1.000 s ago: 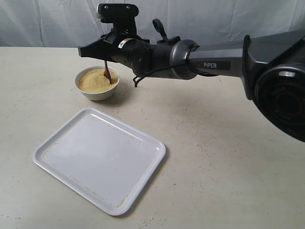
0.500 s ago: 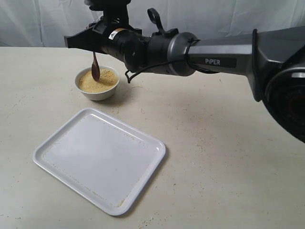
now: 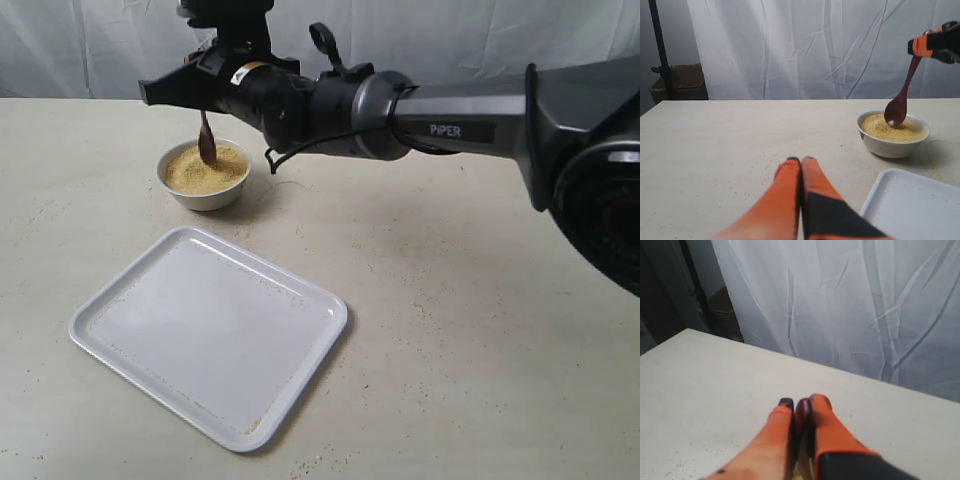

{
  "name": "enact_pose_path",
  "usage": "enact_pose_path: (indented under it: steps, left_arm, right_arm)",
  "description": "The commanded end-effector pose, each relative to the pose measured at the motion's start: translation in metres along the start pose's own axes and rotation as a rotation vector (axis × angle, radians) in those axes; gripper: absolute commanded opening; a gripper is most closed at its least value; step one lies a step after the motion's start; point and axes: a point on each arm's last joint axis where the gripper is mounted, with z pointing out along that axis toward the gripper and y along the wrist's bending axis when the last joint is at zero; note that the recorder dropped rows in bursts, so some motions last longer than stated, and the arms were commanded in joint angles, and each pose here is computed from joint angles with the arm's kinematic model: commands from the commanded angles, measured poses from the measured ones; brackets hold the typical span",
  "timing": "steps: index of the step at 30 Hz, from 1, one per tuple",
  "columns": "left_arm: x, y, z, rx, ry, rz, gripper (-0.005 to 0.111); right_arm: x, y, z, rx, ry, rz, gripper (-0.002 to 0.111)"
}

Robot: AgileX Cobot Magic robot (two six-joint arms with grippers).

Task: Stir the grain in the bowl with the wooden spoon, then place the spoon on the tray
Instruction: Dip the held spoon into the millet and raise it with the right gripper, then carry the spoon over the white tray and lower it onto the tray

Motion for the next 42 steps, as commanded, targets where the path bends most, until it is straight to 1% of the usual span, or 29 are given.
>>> enact_pose_path:
  steps: [1, 4, 9, 12, 15, 22, 26, 30, 35, 37, 42]
  left_arm:
    - [0.0, 0.0, 0.0, 0.006, -0.008, 0.0, 0.0]
    - [0.0, 0.0, 0.0, 0.006, -0.008, 0.0, 0.0]
    - [0.0, 0.0, 0.0, 0.006, -0.008, 0.0, 0.0]
    - [0.0, 0.0, 0.0, 0.006, -0.008, 0.0, 0.0]
    - [0.0, 0.0, 0.0, 0.006, -0.008, 0.0, 0.0]
    - [0.0, 0.0, 0.0, 0.006, -0.008, 0.0, 0.0]
    - [0.0, 0.0, 0.0, 0.006, -0.008, 0.0, 0.0]
    - [0.0, 0.0, 0.0, 0.006, -0.008, 0.0, 0.0]
    - [0.0, 0.0, 0.0, 0.006, -0.008, 0.0, 0.0]
    - [0.0, 0.0, 0.0, 0.006, -0.008, 0.0, 0.0]
    - [0.0, 0.0, 0.0, 0.006, -0.008, 0.0, 0.0]
  right_arm:
    - [-0.021, -0.009, -0.006, 0.02, -0.06, -0.013, -0.001]
    - [-0.017, -0.014, -0.004, 0.028, -0.043, -0.006, -0.001]
    - [0.003, -0.016, 0.005, 0.034, 0.001, 0.007, -0.001]
    - [0.011, -0.013, 0.007, 0.028, 0.017, 0.026, -0.001]
    - [0.012, -0.009, 0.007, 0.021, 0.024, 0.041, -0.001]
    - [-0.009, -0.004, -0.002, 0.009, -0.018, 0.048, -0.001]
    - [-0.022, -0.007, -0.008, 0.012, -0.048, 0.036, -0.001]
    - [-0.023, -0.014, -0.007, 0.026, -0.05, 0.027, -0.001]
    - [-0.012, -0.019, -0.002, 0.027, -0.001, 0.026, -0.001]
    - [-0.002, -0.019, 0.001, 0.028, 0.026, 0.028, -0.001]
    - [0.018, -0.012, 0.008, 0.022, 0.067, 0.058, -0.001]
